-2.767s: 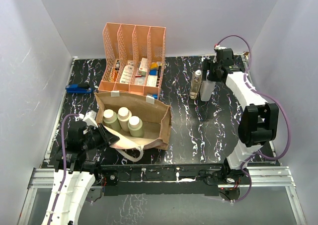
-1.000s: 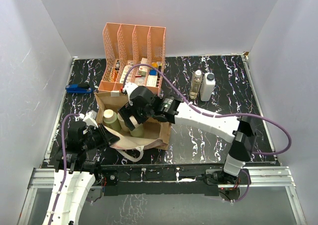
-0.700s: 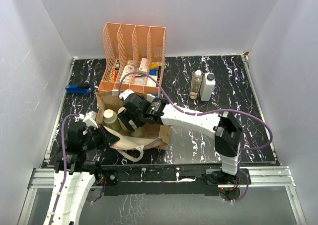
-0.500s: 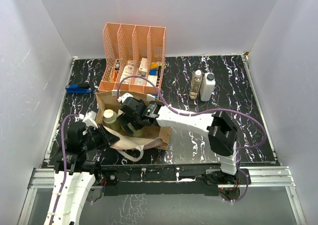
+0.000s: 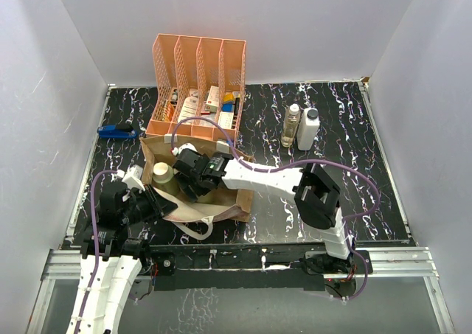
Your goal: Take the personal care products out of the canvas bag
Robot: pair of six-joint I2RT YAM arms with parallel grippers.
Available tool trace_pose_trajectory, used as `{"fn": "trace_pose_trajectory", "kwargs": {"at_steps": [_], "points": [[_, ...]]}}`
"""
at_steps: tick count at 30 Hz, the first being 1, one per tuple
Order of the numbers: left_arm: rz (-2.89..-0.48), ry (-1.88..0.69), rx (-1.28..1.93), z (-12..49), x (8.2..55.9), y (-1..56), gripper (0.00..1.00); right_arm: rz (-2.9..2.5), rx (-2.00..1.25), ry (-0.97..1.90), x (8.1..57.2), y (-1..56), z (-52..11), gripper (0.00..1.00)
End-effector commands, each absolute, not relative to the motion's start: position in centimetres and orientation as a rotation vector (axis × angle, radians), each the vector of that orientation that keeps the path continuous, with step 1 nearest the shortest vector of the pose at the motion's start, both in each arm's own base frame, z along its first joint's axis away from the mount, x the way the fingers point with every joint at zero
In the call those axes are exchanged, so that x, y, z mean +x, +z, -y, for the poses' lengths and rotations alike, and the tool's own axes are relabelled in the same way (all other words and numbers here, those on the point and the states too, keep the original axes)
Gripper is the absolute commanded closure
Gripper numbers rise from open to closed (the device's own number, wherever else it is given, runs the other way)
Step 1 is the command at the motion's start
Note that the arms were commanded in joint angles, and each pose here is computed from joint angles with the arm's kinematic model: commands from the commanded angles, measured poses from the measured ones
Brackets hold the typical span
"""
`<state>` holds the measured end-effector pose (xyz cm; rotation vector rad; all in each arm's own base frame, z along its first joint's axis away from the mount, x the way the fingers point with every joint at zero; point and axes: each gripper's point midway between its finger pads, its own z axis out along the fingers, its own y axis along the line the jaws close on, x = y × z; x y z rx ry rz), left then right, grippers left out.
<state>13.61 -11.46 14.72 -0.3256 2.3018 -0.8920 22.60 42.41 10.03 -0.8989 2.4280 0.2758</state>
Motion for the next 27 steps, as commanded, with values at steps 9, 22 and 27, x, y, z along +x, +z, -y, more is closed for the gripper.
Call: {"fn": "trace_pose_trajectory", "kwargs": {"at_steps": [9,22,27], "points": [[-2.329,-0.915,-0.321,11.7,13.0,14.3,1.00,-2.201,-0.693,0.530,23.9,18.9,-43.8,0.73],[-2.338,-0.915,-0.327,11.8,13.0,14.2,1.00,-2.000,-0.484,1.177,23.6,29.0,-41.4,0.82],[-2.331,-0.913,-0.326,11.7,13.0,14.3,1.00,-1.893,-0.440,1.384,22.6,32.3,-39.8,0.83]]}}
